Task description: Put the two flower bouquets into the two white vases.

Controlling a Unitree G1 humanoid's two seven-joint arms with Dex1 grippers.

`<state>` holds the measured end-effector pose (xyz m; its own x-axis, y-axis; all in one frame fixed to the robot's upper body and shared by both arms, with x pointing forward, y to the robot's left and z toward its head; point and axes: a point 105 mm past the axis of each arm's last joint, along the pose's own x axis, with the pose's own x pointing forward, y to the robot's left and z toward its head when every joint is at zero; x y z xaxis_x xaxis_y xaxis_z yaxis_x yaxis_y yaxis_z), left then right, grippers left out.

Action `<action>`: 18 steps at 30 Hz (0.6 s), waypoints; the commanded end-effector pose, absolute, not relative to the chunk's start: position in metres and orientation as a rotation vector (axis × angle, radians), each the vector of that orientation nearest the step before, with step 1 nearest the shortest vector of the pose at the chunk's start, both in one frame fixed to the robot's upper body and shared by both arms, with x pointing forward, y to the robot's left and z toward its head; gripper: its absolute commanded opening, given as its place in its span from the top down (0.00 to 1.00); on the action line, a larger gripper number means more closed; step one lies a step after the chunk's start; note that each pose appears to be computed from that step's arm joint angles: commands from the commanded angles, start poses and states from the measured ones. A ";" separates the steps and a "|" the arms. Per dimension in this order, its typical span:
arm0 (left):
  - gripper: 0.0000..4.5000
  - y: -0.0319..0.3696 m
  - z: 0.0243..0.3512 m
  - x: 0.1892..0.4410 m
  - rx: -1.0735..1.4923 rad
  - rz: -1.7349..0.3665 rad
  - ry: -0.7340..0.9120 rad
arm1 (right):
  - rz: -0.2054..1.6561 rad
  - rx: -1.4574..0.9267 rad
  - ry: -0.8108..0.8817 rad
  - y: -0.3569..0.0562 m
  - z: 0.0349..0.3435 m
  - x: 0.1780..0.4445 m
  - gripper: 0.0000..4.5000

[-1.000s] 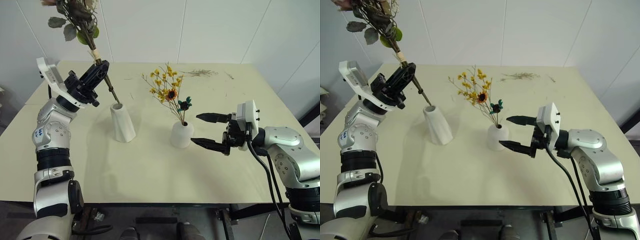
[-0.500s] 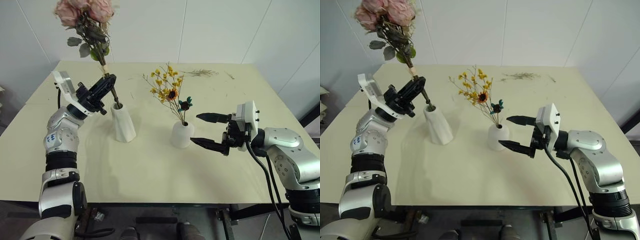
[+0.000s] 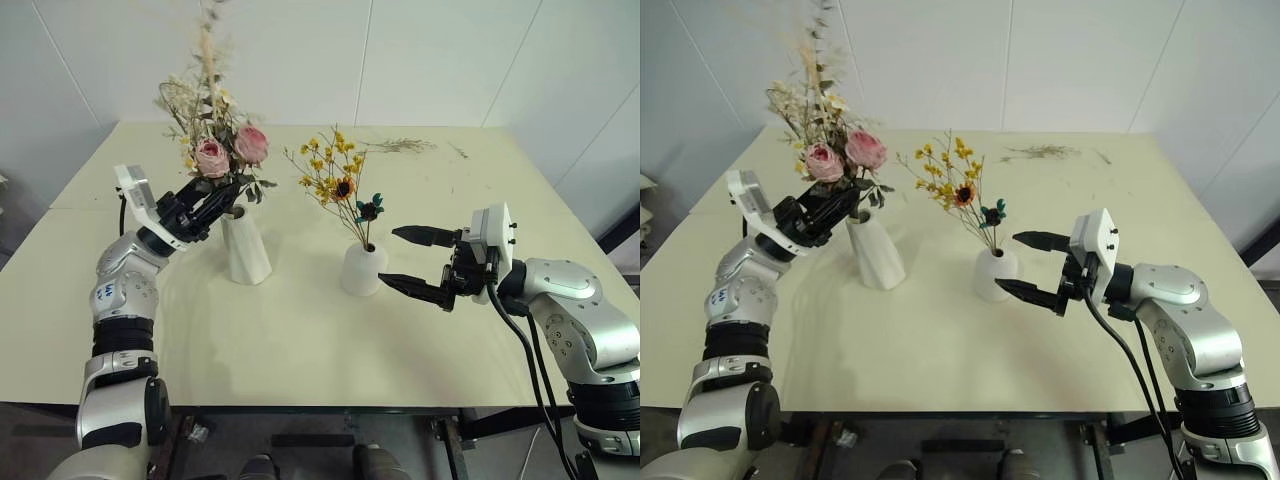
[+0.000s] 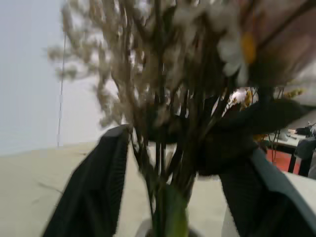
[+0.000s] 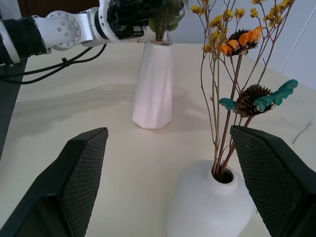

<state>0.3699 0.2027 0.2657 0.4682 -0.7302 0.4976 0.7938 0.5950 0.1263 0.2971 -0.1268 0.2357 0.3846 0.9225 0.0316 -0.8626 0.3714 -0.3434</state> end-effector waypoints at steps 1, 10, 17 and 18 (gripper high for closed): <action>0.12 0.209 0.284 0.355 -0.008 -0.932 -0.587 | 1.155 -0.297 -0.300 -0.125 0.247 0.292 0.07; 0.12 0.240 0.267 0.325 0.161 -0.929 -0.405 | 1.165 -0.275 -0.296 -0.122 0.241 0.294 0.07; 0.12 0.239 0.275 0.301 0.186 -1.013 -0.352 | 1.160 -0.287 -0.284 -0.131 0.242 0.299 0.07; 0.12 0.242 0.277 0.296 0.187 -1.024 -0.345 | 1.159 -0.299 -0.278 -0.133 0.243 0.300 0.07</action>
